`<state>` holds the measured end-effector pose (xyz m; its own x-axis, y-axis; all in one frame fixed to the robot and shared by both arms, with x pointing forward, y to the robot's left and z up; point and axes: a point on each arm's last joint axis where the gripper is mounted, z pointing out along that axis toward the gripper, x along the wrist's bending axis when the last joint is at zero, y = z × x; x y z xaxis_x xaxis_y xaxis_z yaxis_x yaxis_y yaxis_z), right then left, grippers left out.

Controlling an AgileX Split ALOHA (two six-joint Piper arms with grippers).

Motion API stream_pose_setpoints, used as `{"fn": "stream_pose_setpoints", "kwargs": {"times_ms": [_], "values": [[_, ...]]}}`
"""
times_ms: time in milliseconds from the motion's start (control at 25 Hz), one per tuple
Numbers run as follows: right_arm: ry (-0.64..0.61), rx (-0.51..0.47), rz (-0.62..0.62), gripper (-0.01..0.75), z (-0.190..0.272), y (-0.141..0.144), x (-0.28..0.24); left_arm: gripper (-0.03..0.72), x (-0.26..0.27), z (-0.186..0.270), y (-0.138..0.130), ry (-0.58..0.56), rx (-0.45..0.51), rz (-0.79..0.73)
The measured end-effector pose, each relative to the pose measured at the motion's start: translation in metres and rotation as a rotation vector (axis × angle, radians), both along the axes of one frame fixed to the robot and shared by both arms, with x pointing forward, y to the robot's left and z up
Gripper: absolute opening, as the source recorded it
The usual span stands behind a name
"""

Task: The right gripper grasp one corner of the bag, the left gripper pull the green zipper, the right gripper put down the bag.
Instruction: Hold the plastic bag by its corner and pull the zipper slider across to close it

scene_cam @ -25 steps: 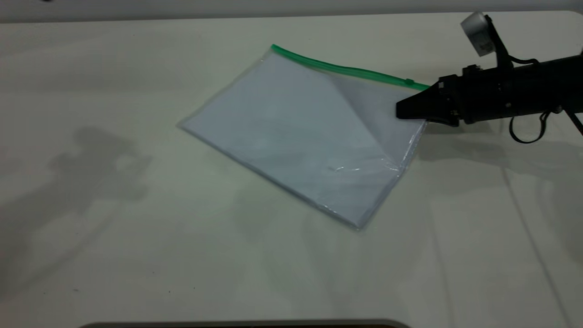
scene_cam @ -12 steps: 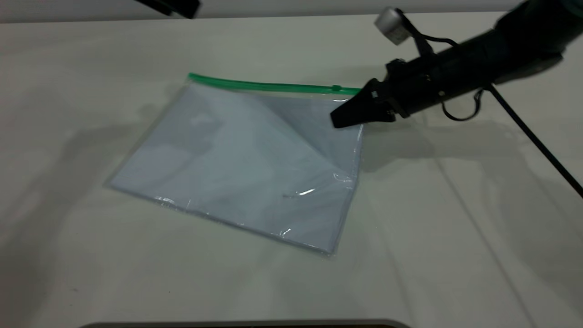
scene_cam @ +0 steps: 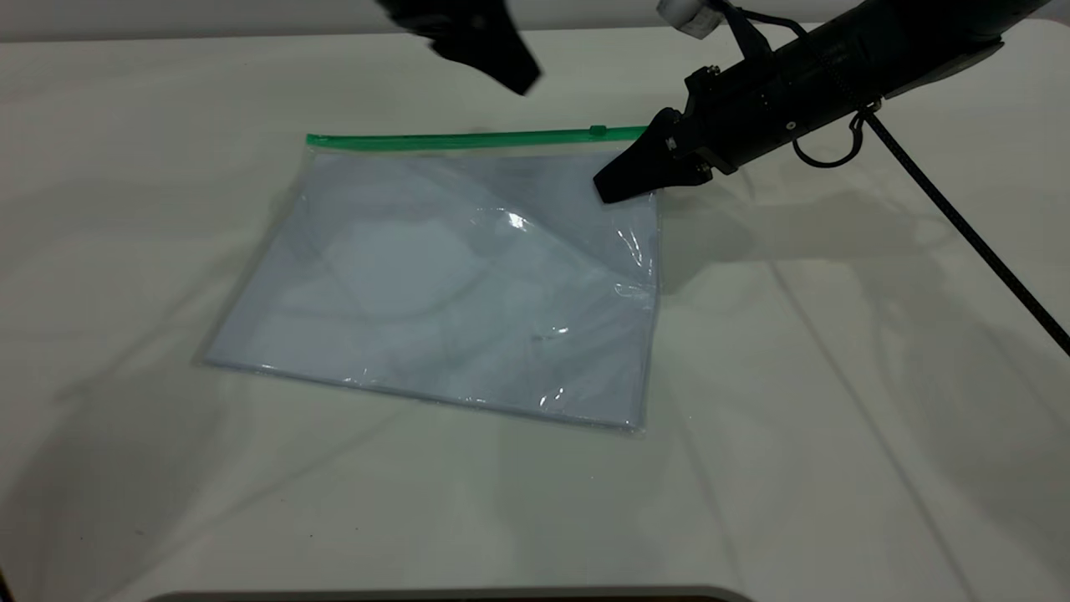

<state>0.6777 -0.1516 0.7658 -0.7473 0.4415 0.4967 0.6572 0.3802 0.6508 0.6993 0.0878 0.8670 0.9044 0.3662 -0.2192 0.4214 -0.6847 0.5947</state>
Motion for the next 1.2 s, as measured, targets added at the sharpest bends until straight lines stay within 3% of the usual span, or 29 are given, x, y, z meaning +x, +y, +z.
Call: {"fn": "stream_pose_setpoints", "kwargs": {"times_ms": [280, 920, 1200], "values": [[0.0, -0.015, 0.015, 0.034, -0.001, -0.001, -0.001, 0.52, 0.01, -0.021, -0.027, -0.015, -0.02, -0.09], [-0.001, -0.017, 0.016, 0.034, -0.001, -0.001, -0.001, 0.496, 0.005, -0.017, -0.037, -0.052, -0.072, -0.183], [-0.002, -0.02, 0.02, 0.034, -0.001, -0.001, -0.001, 0.475, 0.001, -0.038, -0.044, -0.044, -0.095, -0.206]]}}
